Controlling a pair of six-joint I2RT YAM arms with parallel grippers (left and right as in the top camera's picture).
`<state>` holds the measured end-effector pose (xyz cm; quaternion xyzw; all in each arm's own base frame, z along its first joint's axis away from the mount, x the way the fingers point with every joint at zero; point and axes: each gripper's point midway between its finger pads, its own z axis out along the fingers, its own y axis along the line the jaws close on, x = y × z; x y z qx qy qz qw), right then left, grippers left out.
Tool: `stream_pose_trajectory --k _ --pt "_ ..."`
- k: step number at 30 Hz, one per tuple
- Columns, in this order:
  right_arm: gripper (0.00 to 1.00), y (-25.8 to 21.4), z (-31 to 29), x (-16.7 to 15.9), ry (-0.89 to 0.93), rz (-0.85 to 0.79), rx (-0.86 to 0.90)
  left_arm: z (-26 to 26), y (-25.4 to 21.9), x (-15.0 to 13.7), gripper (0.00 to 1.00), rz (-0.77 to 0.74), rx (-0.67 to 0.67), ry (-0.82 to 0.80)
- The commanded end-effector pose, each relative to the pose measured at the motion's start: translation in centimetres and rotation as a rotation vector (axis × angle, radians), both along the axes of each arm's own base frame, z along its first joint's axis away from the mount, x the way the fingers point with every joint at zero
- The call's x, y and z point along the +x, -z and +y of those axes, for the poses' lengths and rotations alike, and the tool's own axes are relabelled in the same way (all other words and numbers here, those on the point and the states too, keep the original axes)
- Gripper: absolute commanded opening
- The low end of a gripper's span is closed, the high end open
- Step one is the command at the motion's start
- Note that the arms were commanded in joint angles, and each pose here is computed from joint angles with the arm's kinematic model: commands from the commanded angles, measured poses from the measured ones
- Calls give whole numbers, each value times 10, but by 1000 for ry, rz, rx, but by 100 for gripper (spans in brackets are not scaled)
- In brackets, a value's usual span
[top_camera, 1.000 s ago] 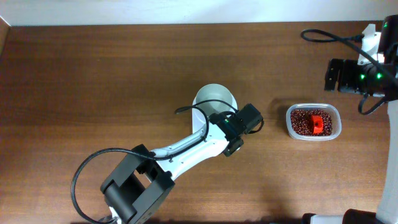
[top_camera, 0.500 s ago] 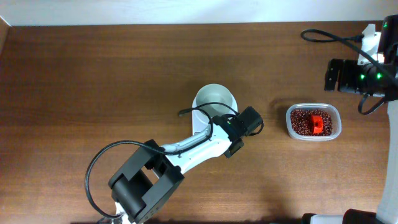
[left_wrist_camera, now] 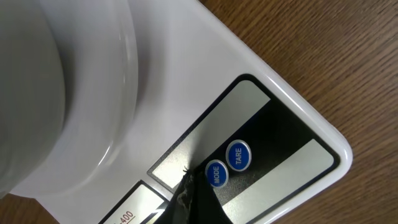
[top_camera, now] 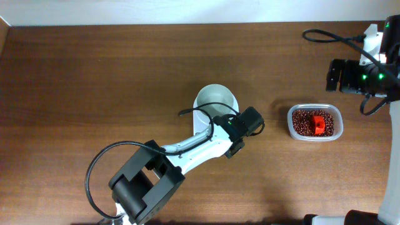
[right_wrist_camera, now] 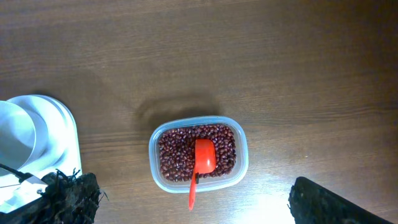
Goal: Scoop item into bowl and weigh 50g on scale
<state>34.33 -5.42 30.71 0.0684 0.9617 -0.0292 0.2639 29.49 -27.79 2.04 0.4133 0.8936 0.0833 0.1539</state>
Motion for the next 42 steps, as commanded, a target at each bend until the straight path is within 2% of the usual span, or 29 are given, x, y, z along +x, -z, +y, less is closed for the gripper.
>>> stream_pose_trajectory --k 1,19,21,29,34,42 --pt "99 -4 0 0 4 -14 5 11 9 -1 0 15 41 -9" --pt "99 -4 0 0 4 -14 5 12 21 -6 0 52 55 -5" --pt "99 -4 0 0 4 -14 5 8 26 -12 0 92 45 45" --pt "99 -4 0 0 4 -14 5 8 31 -13 0 100 52 49" --pt "99 -5 0 0 4 -14 5 1 -11 -2 0 27 -3 47" --pt "99 -4 0 0 4 -14 5 -1 -133 3 0 -179 -251 7"
